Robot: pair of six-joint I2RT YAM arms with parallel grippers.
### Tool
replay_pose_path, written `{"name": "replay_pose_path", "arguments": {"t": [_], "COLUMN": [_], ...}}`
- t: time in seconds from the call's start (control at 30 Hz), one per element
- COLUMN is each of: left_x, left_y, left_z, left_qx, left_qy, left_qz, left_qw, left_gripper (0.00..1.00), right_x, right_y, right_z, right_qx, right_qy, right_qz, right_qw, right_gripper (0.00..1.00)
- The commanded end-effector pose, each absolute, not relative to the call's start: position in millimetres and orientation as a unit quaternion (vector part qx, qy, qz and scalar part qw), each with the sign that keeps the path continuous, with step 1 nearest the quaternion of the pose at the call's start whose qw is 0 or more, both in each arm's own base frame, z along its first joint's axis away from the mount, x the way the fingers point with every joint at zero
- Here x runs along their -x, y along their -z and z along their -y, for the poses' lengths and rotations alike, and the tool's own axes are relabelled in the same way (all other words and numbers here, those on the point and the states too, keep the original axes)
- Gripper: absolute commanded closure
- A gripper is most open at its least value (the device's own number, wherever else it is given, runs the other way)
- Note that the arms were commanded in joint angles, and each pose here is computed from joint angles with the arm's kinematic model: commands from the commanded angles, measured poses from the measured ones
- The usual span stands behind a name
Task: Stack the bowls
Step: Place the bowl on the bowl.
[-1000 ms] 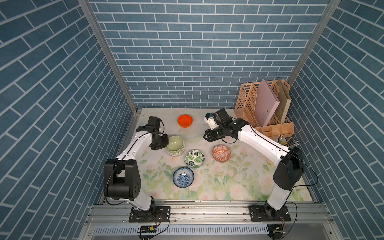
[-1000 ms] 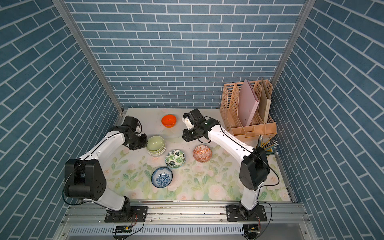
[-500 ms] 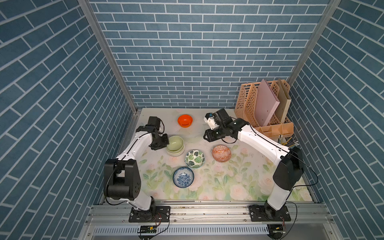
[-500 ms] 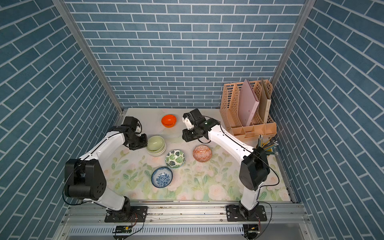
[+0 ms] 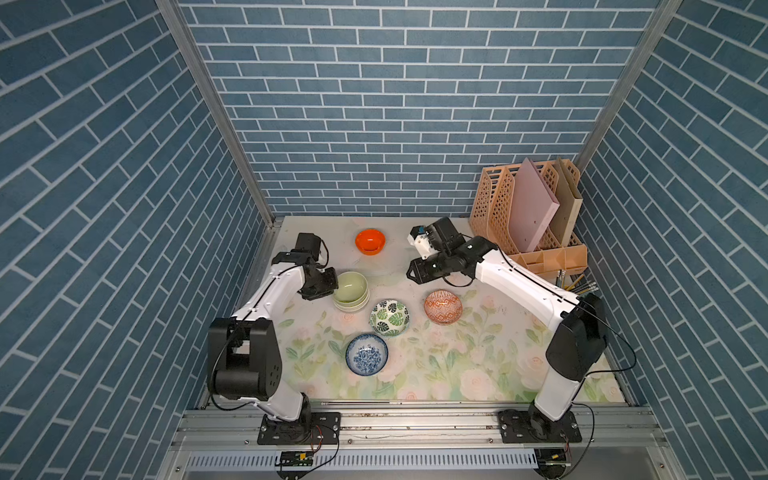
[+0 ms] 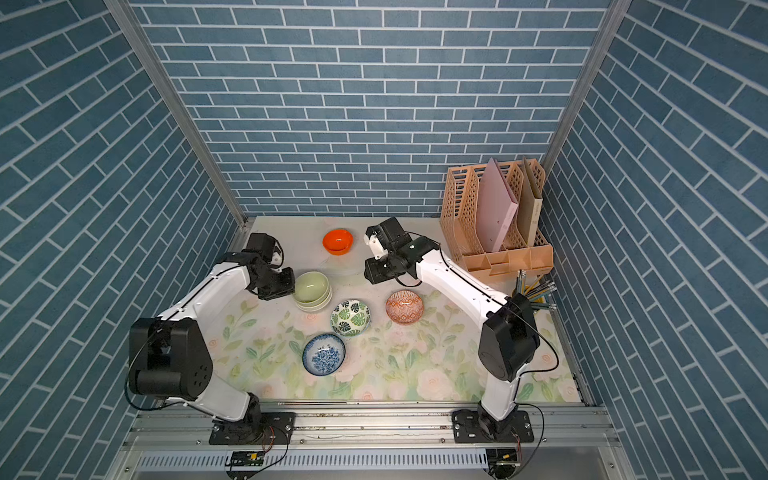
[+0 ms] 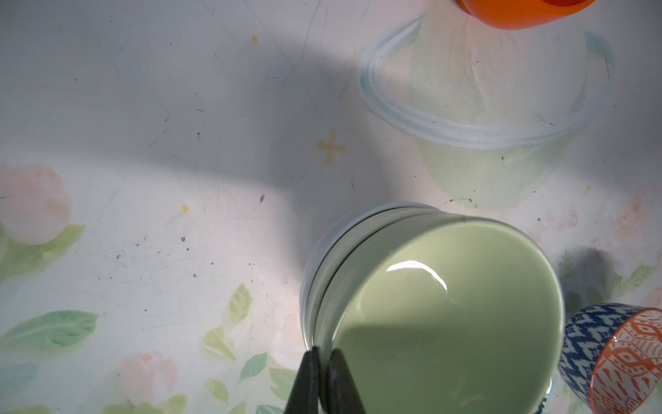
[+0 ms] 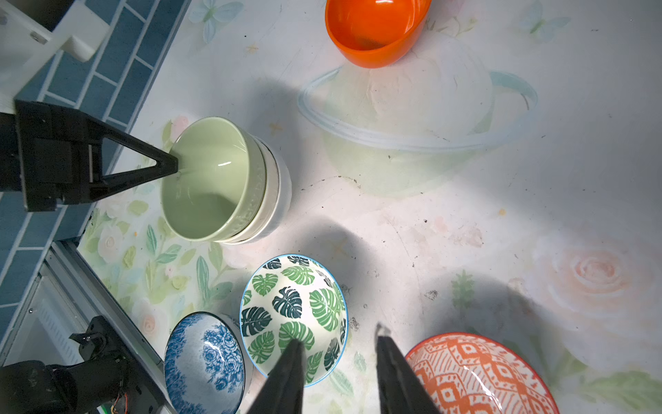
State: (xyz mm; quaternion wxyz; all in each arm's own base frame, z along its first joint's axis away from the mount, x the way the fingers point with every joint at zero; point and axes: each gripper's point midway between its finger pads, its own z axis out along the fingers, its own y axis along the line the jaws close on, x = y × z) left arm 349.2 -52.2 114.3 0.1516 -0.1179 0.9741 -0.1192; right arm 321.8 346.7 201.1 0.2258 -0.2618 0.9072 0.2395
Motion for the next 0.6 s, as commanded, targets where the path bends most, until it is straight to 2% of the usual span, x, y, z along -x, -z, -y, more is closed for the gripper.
{"name": "replay_pose_path", "arguments": {"t": [0.0,0.03,0.2,0.27,0.37,0.57], "left_x": [-352,-352,-353,-354,-356,-357], "left_y": [-122,-122,-130,-138,-153,-192], "left_z": [56,56,51,48,48,41], "left_qx": [0.108,0.109,0.11,0.111,0.11,0.114], "left_qy": [0.137,0.137,0.122,0.119,0.12,0.11], "left_qz": [-0.97,-0.97,-0.97,-0.968,-0.964,-0.953], "left_qw": [0.169,0.168,0.182,0.192,0.208,0.259], "left_gripper": [0.93,0.9,0.61,0.54,0.48,0.47], "right_x": [-321,-321,-322,-322,-323,-330], "right_y": [-196,-196,-197,-198,-198,-196], "right_z": [-347,-347,-347,-348,-348,-354], "right_qx": [0.279,0.279,0.28,0.28,0.28,0.275], "right_qy": [-0.238,-0.238,-0.238,-0.239,-0.239,-0.238], "right_qz": [-0.903,-0.903,-0.903,-0.902,-0.902,-0.904], "right_qw": [0.225,0.224,0.225,0.225,0.226,0.225], "right_gripper": [0.62,0.62,0.62,0.61,0.6,0.6]}}
